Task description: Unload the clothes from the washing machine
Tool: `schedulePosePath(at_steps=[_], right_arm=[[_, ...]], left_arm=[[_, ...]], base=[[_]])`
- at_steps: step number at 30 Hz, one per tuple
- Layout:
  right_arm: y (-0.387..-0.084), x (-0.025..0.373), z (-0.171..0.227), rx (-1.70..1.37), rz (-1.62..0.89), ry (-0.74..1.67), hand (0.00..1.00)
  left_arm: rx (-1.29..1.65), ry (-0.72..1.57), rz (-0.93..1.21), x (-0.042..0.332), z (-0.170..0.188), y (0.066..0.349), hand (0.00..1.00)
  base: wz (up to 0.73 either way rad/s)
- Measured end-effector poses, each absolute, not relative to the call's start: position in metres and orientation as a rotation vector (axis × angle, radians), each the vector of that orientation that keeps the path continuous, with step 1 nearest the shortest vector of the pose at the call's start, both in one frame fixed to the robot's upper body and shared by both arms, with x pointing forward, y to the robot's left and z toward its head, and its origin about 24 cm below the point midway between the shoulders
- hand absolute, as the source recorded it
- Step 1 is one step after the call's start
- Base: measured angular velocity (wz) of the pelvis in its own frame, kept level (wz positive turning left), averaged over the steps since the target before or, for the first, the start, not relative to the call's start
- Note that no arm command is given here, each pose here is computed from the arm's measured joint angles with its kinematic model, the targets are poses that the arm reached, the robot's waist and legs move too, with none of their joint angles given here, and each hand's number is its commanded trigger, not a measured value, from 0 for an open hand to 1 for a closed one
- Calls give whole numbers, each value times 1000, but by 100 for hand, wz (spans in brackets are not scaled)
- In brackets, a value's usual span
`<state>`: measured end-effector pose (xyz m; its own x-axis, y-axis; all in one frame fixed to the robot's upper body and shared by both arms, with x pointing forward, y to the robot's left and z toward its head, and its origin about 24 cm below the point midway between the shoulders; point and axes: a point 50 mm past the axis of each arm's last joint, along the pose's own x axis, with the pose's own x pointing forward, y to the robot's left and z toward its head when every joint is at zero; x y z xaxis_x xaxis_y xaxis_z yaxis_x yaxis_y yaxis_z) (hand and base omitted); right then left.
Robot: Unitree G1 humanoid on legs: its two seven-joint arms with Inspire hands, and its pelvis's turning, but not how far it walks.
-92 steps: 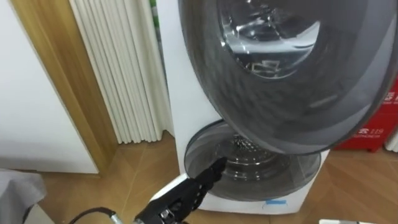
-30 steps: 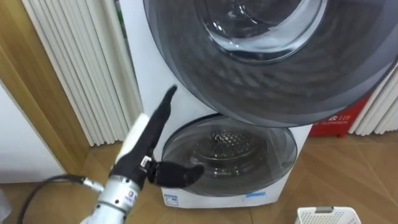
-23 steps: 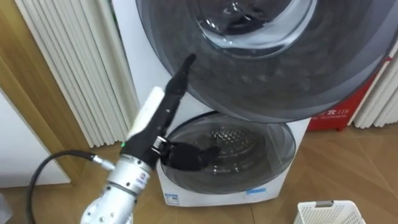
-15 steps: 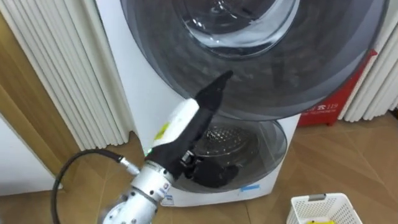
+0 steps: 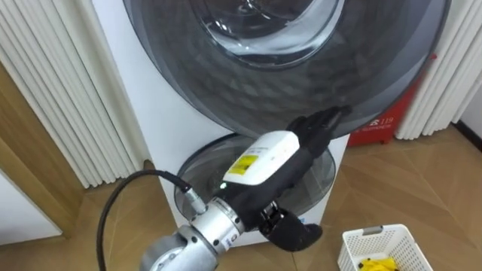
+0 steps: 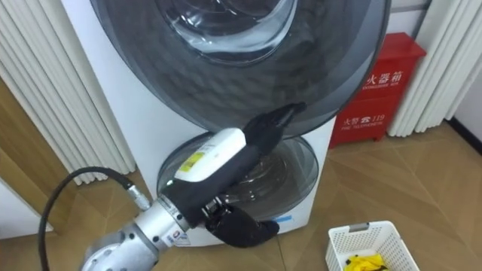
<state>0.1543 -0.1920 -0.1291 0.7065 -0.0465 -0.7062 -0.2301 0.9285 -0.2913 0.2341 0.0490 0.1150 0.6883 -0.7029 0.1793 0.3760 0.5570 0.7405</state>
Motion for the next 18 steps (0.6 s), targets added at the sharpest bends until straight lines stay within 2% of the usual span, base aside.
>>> schedulePosePath(at_steps=[7, 9, 12, 14, 18], right_arm=[[-199, 151, -131, -393, 75, 826, 0], [-203, 151, -131, -401, 60, 825, 0], [-216, 151, -127, -417, 20, 819, 0], [-225, 150, -127, -423, -21, 831, 0], [-238, 142, -127, -427, -91, 862, 0]], left_arm=[[757, -353, -677, 261, 98, 61, 0], [769, -356, -644, 273, 105, 68, 0], [800, -351, -543, 307, 125, 93, 0], [832, -303, -407, 336, 140, 122, 0], [874, -295, -317, 359, 164, 139, 0]], base=[[-7], [-15], [-24], [-29], [-17]])
